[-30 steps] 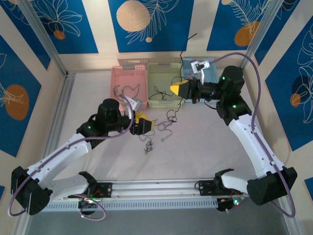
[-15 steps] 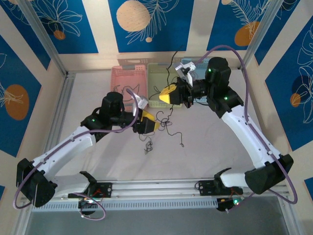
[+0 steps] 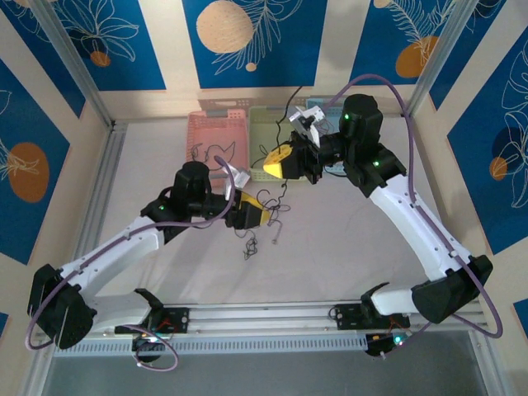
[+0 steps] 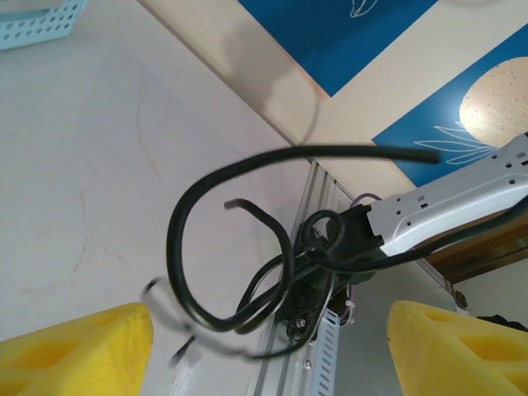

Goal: Untangle the cables

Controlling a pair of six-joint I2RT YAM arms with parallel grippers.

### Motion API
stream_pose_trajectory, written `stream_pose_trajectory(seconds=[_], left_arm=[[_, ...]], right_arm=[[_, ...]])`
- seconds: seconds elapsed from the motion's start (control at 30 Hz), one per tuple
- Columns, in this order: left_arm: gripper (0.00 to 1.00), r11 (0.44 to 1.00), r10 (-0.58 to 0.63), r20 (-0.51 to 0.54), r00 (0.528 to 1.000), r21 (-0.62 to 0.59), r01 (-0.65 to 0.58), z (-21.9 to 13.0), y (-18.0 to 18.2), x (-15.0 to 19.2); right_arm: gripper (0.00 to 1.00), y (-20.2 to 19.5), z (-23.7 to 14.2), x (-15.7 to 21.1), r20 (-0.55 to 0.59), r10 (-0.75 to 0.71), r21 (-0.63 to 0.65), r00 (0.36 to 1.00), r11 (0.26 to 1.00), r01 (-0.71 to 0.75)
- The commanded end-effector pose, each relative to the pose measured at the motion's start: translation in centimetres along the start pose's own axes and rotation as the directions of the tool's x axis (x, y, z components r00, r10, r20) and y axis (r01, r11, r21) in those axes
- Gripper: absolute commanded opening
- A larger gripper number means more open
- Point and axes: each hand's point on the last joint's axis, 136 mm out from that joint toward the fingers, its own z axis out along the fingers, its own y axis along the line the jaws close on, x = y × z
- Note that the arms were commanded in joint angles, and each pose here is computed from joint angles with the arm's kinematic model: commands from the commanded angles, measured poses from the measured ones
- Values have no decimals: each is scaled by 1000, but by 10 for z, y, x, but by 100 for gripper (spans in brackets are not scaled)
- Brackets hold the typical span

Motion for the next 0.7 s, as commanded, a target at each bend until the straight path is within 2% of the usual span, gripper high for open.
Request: stream_pose_trajectory(seconds=[0.0, 0.23, 0.47, 0.67], left_arm=[[75, 999, 17, 32, 999, 38, -18, -2, -6, -3], [76, 994, -8, 95, 995, 105, -2, 1, -8, 3], [77, 998, 32, 146, 989, 57, -41, 3, 3, 3], [74, 997, 44, 134, 990, 50, -51, 13, 8, 5]], right_arm=[[0, -3, 2, -8, 24, -20, 20, 1000, 1000, 20], [0, -18, 2, -13, 74, -7, 97, 997, 995, 0], [0, -35, -1, -17, 147, 47, 152, 988, 986, -70], [0, -48, -2, -19, 198, 82, 185, 977, 975, -120]])
